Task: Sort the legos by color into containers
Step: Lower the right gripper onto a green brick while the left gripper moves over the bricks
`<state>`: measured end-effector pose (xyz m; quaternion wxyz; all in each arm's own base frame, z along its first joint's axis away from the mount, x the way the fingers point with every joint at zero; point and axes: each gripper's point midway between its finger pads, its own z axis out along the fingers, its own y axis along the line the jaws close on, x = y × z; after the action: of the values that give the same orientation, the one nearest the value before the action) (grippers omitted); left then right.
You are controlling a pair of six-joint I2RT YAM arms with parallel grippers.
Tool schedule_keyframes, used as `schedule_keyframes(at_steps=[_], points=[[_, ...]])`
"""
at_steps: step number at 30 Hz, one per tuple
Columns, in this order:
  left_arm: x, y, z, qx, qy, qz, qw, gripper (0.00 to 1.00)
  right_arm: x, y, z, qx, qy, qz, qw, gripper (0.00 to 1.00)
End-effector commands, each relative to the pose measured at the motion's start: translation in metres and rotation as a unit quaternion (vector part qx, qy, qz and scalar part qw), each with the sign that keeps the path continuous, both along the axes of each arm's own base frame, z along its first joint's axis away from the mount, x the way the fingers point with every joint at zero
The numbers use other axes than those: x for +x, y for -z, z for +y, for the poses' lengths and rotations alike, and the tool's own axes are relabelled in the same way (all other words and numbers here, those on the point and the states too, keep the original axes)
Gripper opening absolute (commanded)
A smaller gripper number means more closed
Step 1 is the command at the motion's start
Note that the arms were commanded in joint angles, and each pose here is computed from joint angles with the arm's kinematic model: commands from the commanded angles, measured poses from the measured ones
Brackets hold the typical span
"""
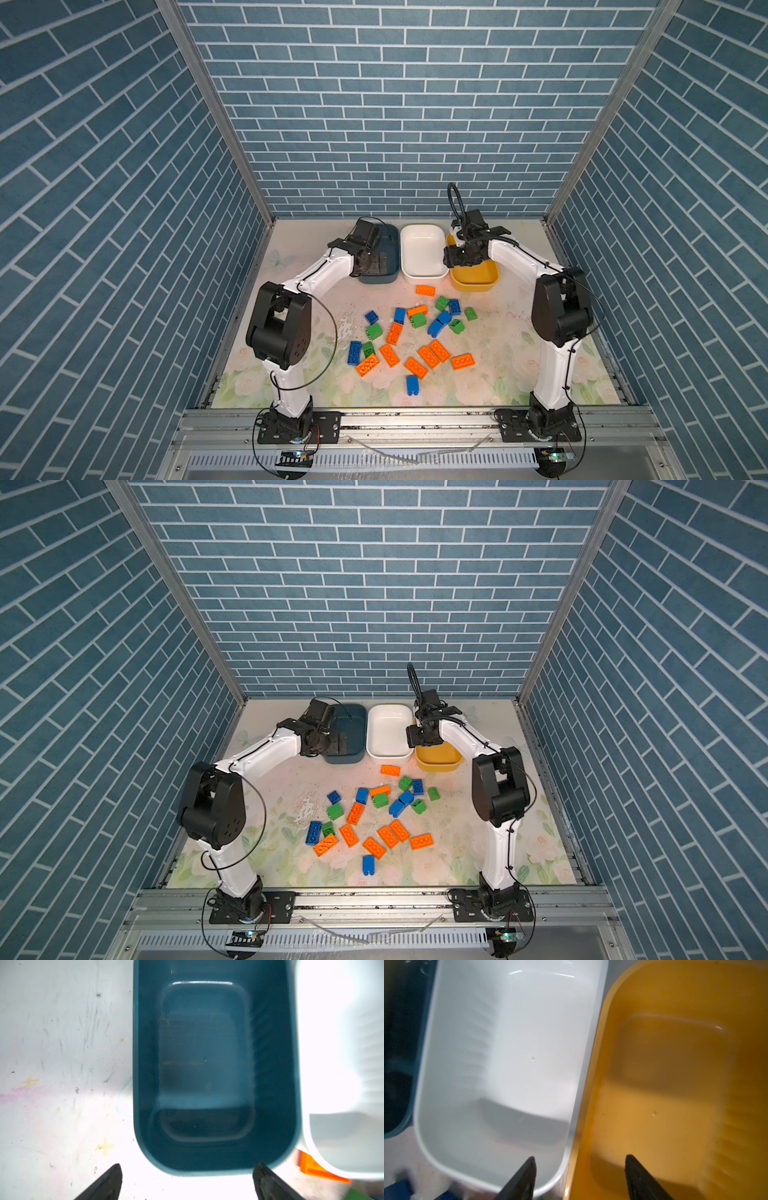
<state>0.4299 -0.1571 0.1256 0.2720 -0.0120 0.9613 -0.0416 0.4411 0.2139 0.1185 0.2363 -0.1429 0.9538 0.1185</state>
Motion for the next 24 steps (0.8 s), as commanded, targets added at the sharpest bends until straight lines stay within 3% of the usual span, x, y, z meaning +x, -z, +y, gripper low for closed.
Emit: schedule_keyframes(at_steps=[1, 3, 5, 8, 11, 16, 21, 24], points=[[-0.017, -0.009, -0.002, -0.007, 0.003, 0.002, 1.000, 0.99, -0.024, -0.007, 0.002, 0.023, -0.014, -0.013, 1.000, 0.74], [-0.026, -0.013, -0.006, -0.009, 0.007, 0.000, 1.000, 0.99, -0.039, -0.006, -0.006, 0.032, 0.014, -0.009, 0.999, 0.80], [-0.034, -0.016, -0.011, -0.016, 0.009, -0.002, 1.000, 0.99, -0.054, -0.001, -0.018, 0.036, 0.051, -0.002, 0.998, 0.98], [-0.047, -0.019, -0.022, -0.047, 0.015, -0.007, 0.999, 0.99, -0.078, 0.010, -0.042, 0.028, 0.115, 0.000, 0.993, 0.99], [-0.058, -0.021, -0.033, -0.059, 0.027, -0.013, 0.998, 0.99, -0.106, 0.025, -0.056, 0.032, 0.134, 0.005, 0.990, 0.95], [-0.070, -0.019, -0.050, -0.082, 0.039, -0.017, 0.996, 0.99, -0.151, 0.061, -0.058, 0.016, 0.067, 0.069, 0.995, 0.88], [-0.072, -0.016, -0.062, -0.096, 0.047, -0.017, 0.994, 0.99, -0.152, 0.073, -0.055, -0.011, 0.032, 0.093, 0.995, 0.73], [-0.072, -0.015, -0.066, -0.094, 0.049, -0.016, 0.994, 0.99, -0.145, 0.078, -0.060, -0.040, 0.041, 0.096, 0.994, 0.69]])
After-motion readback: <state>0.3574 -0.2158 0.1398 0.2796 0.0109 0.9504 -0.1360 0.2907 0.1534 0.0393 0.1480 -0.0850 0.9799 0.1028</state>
